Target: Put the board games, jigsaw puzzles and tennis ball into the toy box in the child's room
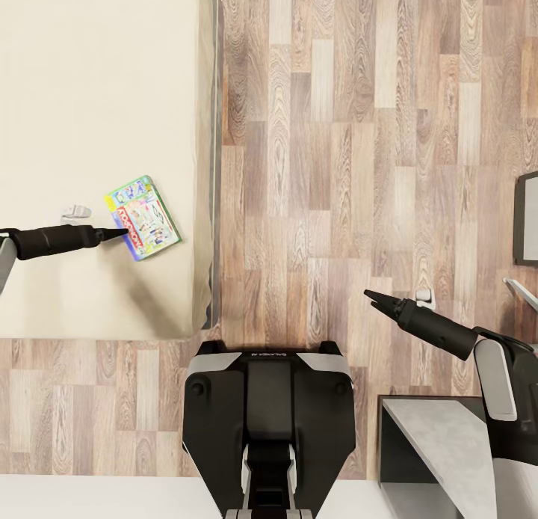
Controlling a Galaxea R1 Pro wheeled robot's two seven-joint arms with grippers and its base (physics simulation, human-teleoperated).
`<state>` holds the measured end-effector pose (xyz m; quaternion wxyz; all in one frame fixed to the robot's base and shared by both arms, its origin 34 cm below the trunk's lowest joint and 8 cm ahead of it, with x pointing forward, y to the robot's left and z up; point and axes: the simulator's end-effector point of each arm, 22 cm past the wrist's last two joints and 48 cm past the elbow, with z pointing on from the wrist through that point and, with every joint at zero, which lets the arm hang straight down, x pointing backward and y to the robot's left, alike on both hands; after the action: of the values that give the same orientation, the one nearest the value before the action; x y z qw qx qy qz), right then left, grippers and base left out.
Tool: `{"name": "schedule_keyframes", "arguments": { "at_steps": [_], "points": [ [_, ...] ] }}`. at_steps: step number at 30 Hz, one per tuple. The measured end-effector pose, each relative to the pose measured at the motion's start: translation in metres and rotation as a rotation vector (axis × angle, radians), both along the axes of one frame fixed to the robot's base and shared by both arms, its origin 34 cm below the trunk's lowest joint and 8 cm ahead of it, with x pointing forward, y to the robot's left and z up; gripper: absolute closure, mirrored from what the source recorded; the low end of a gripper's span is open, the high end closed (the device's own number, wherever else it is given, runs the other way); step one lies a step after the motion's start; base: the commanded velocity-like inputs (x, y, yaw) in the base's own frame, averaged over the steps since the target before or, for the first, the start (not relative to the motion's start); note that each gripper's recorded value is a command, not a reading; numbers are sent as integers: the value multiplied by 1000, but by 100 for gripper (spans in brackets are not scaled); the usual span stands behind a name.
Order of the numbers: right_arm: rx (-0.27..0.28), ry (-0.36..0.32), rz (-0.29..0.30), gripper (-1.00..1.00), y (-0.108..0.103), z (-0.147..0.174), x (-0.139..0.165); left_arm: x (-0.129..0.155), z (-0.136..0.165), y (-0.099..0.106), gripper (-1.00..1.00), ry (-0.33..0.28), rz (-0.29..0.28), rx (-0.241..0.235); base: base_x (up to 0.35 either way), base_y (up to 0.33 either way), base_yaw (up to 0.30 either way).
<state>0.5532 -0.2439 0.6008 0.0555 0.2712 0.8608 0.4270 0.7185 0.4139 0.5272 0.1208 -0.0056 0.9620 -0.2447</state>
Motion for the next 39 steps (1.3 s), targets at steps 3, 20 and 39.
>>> {"name": "schedule_keyframes", "arguments": {
  "at_steps": [3, 20, 39],
  "points": [
    [1, 0, 1, -100, 0, 0, 0, 0, 0, -1, -100, 1, 1, -3, 0, 0, 0],
    [4, 0, -1, -100, 2, 0, 0, 0, -1, -5, -100, 2, 2, -12, 0, 0, 0],
    [4, -3, 0, -100, 2, 1, 0, 2, -3, -19, -100, -7, 3, -32, 0, 0, 0]
  ]
}}
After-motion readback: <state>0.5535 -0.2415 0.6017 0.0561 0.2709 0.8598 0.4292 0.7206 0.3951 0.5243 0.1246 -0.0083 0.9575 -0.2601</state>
